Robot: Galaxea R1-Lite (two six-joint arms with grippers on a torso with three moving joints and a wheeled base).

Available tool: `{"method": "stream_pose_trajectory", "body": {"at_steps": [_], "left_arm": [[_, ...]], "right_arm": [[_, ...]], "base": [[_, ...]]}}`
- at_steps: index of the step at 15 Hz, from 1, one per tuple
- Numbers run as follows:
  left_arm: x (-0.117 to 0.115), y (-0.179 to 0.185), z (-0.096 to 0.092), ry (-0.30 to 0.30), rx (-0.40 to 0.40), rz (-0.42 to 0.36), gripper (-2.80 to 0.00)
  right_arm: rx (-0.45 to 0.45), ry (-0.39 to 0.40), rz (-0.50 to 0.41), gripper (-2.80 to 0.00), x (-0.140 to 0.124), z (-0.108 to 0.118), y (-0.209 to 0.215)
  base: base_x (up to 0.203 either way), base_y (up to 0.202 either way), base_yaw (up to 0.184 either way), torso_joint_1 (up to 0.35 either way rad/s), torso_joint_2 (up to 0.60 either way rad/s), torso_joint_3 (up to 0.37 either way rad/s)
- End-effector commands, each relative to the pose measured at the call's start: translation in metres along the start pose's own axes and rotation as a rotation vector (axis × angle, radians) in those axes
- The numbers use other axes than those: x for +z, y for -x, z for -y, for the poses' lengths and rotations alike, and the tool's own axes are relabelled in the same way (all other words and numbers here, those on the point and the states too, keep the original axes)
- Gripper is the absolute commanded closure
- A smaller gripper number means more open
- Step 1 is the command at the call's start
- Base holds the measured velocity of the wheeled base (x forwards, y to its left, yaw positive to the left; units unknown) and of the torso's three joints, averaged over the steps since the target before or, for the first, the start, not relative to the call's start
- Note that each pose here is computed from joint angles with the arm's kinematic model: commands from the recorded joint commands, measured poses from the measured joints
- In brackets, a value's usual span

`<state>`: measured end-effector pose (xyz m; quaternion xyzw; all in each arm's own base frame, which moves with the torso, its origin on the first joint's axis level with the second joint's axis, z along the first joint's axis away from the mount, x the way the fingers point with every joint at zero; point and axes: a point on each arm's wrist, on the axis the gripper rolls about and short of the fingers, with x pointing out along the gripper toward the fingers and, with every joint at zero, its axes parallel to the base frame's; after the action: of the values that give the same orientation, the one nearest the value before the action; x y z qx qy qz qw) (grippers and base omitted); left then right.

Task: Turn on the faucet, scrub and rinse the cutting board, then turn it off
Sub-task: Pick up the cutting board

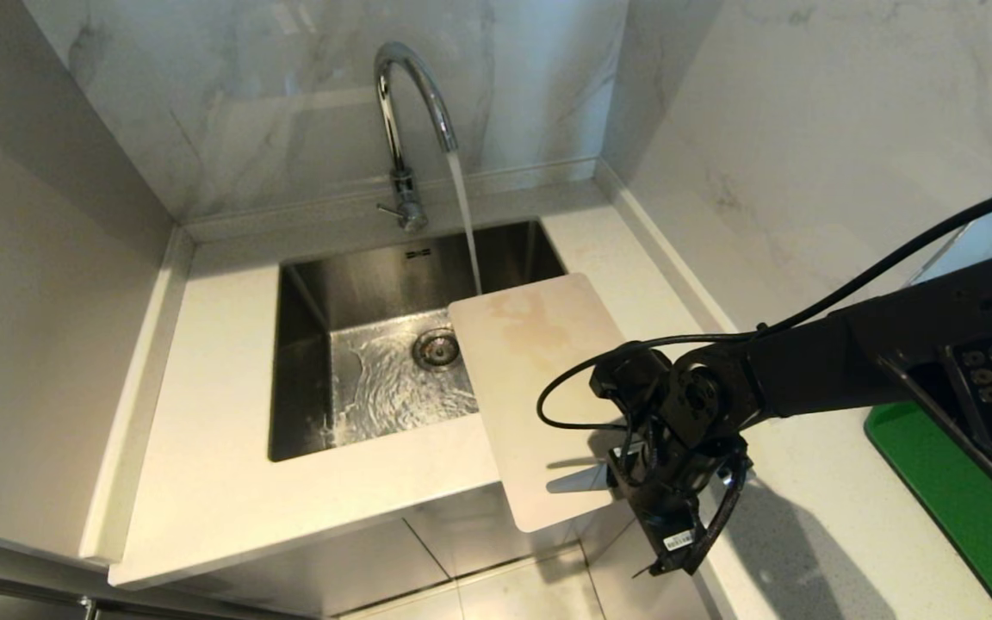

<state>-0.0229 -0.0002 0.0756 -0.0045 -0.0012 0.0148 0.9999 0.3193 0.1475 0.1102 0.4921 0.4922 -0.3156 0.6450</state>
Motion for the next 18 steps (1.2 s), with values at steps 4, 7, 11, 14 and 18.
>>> {"method": "stream_pose_trajectory", "body": {"at_steps": [4,7,11,14,18], "left_arm": [[0.0,0.0,0.0,0.0,0.001,0.002,0.0],[0.0,0.0,0.0,0.0,0.001,0.002,0.0],[0.0,0.0,0.0,0.0,0.001,0.002,0.0],[0.0,0.0,0.0,0.0,0.001,0.002,0.0],[0.0,0.0,0.0,0.0,0.001,0.002,0.0]], "right_arm": [[-0.011,-0.012,0.002,-2.8,-0.001,-0.003,-0.007],[-0.013,-0.012,0.002,-2.8,-0.001,-0.004,-0.009],[-0.028,-0.01,0.004,-2.8,-0.001,-0.005,-0.017],[-0.044,-0.007,0.005,-2.8,-0.002,-0.007,-0.026],[-0.071,-0.002,0.011,-2.8,-0.002,-0.009,-0.04]], "base": [[0.0,0.0,0.0,0.0,0.0,0.0],[0.0,0.0,0.0,0.0,0.0,0.0],[0.0,0.0,0.0,0.0,0.0,0.0],[0.0,0.0,0.0,0.0,0.0,0.0],[0.0,0.0,0.0,0.0,0.0,0.0]]}}
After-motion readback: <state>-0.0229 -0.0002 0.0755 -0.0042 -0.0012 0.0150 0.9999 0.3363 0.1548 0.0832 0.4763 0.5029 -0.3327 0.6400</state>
